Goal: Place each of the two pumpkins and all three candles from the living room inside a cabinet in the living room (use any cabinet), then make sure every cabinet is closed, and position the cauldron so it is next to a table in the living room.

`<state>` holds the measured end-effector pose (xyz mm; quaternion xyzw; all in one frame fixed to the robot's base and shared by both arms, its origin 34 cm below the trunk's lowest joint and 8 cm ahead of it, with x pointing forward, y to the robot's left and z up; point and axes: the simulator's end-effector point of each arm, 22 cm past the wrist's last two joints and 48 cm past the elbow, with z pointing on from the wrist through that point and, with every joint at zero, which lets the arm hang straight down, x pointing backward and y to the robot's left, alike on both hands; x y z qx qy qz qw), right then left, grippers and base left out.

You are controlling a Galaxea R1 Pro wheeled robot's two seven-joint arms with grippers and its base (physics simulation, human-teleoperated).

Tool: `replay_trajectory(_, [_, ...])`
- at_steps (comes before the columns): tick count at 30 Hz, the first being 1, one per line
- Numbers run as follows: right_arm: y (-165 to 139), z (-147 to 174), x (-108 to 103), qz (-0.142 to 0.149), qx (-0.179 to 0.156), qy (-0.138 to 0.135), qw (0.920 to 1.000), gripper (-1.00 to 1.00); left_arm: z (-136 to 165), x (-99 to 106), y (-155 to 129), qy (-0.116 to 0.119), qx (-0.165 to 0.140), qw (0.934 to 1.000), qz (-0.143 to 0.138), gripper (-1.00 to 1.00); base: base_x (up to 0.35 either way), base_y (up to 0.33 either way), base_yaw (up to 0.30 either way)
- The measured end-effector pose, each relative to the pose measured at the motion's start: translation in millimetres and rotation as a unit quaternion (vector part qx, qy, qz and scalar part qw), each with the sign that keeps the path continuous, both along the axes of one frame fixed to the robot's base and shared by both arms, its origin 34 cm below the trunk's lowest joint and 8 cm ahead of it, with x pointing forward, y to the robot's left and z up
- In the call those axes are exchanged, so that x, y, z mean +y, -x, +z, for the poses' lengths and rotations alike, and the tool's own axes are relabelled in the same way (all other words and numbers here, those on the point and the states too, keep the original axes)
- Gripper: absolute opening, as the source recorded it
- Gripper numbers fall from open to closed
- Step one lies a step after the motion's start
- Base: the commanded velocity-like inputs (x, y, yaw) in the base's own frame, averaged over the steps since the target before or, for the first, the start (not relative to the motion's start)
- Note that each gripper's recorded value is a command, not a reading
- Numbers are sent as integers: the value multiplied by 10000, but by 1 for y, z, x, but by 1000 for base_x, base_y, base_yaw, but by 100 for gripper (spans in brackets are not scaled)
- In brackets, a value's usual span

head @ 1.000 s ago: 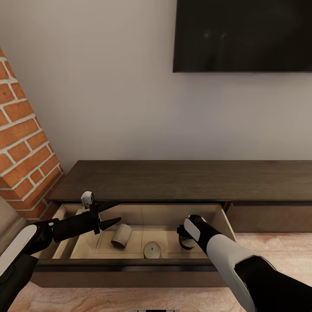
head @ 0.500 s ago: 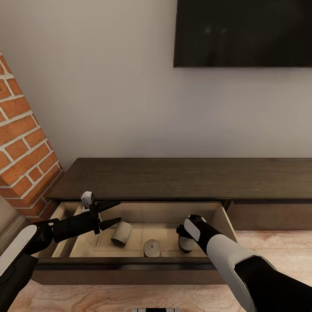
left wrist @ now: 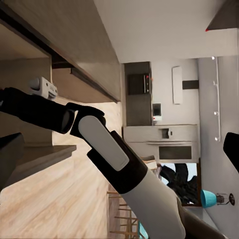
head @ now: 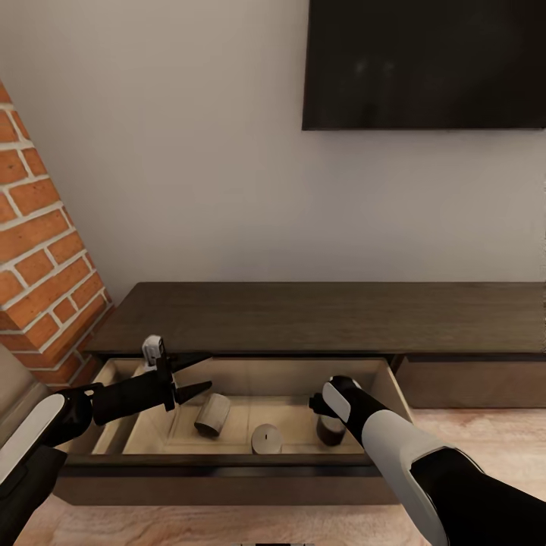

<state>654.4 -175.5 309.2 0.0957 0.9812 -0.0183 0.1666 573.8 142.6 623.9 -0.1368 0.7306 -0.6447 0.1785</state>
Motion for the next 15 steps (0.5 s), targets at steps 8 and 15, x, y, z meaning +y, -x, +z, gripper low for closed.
replay_trajectory(8, [-7,20,-1,-11,-172,-11,9999,100,12,2,3,-10,-104,9999,30,100,0,0,0])
replay_trajectory(15, [-11,38,-1,23,-248,-32,9997,100,22,4,5,-50,-189,9998,66,100,0,0,0])
